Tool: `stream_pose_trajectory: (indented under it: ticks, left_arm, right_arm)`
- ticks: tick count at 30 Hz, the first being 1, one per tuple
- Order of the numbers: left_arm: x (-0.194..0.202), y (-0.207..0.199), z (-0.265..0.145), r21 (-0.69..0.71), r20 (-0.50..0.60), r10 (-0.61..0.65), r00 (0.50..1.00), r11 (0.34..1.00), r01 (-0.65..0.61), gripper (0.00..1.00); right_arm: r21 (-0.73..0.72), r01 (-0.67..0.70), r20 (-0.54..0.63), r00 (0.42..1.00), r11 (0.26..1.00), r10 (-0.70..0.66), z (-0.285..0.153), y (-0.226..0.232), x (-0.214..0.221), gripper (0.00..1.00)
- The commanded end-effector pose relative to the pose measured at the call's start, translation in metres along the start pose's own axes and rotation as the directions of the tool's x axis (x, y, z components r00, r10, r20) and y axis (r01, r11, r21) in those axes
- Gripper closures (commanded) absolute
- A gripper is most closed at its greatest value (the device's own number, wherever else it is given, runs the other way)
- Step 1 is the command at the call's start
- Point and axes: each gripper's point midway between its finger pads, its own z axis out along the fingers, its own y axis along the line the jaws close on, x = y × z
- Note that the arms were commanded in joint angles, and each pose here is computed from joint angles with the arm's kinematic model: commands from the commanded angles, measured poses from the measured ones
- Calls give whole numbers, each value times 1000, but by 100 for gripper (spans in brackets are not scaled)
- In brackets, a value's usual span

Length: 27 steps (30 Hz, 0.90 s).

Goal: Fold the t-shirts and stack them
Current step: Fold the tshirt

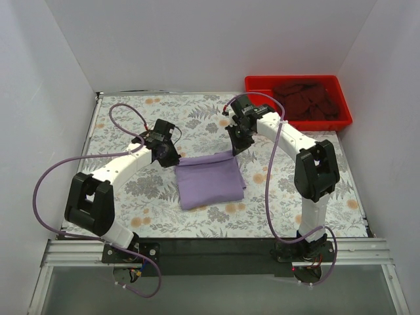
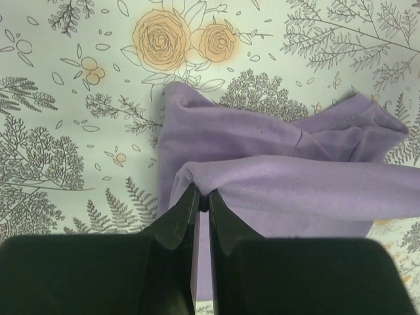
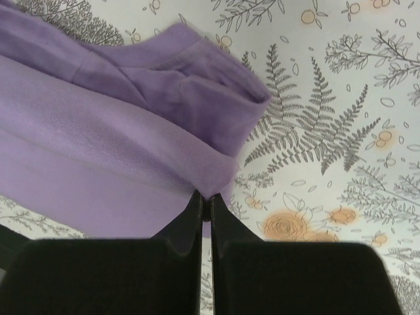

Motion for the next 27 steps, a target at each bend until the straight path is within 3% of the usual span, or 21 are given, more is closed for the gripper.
stream_pose_trajectory:
  ticks: [1,5,8,9,17,19,23,26,27]
  left_arm:
    - [-19,16,8,-59,85,4,996,998,1,100]
    - [-18,24,19,-95,90,-4,996,995,12,97]
    - [-22,24,20,-96,106,-18,994,995,28,89]
    - [-24,24,18,-94,116,-23,993,995,34,85]
    - [-60,3,-34,5,257,-30,966,1000,30,35]
    - [-53,-4,-52,97,259,-21,966,995,-4,34]
    - [-22,-23,-55,293,210,-21,977,955,-42,35]
    - [-6,-32,-40,371,156,-36,987,929,-24,46]
    - [-5,-32,-34,368,146,-56,988,930,-2,55]
  right_arm:
    - [15,13,62,998,1000,-14,9,-14,-14,99]
    - [11,3,88,996,1000,-4,18,-18,-21,99]
    - [19,-5,122,993,1000,2,14,-19,-31,84]
    - [20,-8,140,990,1000,5,9,-18,-34,78]
    - [37,-34,379,925,999,18,-54,-15,-50,58]
    - [-13,-8,440,898,1000,13,-60,-9,-51,53]
    - [-273,105,501,864,956,48,-62,31,-32,50]
    - [-404,141,508,857,904,93,-50,47,-28,50]
    - [-428,138,500,860,893,106,-46,49,-27,50]
